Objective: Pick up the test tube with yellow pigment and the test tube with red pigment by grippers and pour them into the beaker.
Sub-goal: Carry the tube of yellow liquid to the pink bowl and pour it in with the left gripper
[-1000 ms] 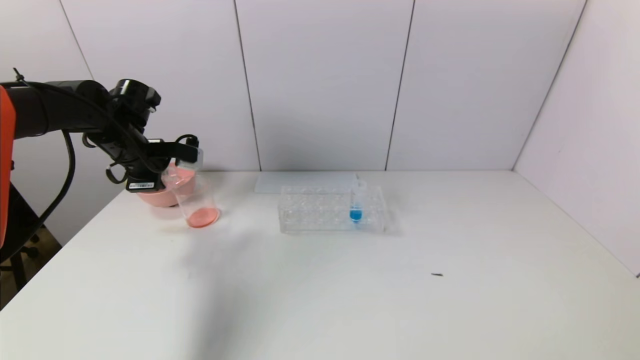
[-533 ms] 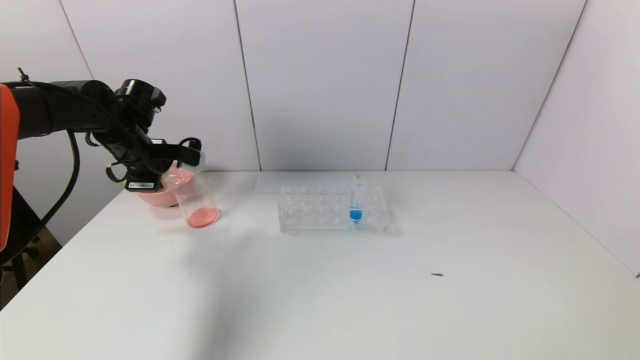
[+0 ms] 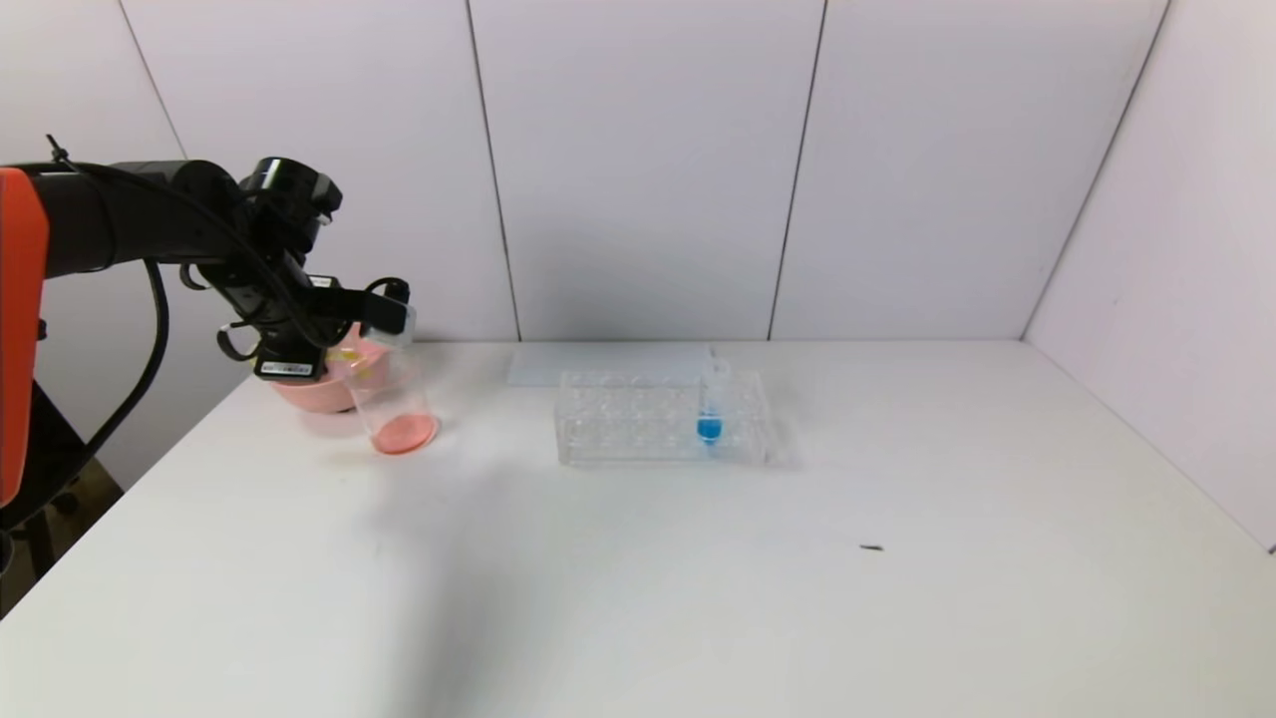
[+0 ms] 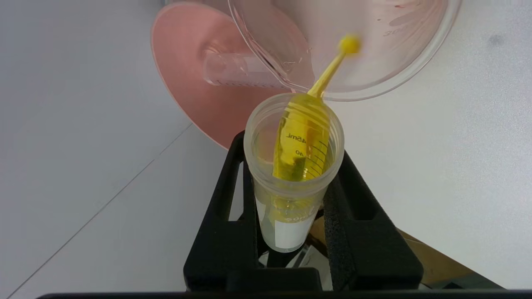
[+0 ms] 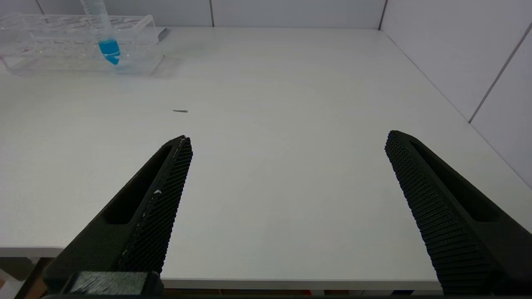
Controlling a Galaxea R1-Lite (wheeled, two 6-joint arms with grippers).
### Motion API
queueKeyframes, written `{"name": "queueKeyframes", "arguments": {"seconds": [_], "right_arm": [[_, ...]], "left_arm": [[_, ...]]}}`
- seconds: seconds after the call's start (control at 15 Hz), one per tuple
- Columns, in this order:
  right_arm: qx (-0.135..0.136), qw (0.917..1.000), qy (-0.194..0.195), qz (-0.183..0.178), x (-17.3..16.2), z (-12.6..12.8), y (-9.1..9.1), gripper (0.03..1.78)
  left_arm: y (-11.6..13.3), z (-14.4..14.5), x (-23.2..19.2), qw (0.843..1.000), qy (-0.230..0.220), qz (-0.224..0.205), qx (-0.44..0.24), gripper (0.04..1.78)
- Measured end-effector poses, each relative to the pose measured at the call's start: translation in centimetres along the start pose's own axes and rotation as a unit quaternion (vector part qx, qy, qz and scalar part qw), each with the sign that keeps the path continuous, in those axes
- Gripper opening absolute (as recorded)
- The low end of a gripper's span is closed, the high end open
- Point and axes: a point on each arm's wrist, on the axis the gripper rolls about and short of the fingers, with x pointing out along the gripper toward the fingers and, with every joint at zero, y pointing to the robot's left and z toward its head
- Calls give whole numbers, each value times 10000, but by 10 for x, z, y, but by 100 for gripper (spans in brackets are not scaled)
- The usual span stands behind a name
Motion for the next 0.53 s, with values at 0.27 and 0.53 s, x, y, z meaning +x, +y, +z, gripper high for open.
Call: {"name": "queueKeyframes", "arguments": {"seconds": [0.27, 0.53], "right_arm": [[0, 10000, 0, 0, 0, 0, 0, 170], [0, 10000, 0, 2, 0, 0, 0, 170]], "left_arm": [[1, 6, 2, 9999, 88, 101, 68, 47], [0, 12, 6, 9998, 122, 100, 118, 47]]}}
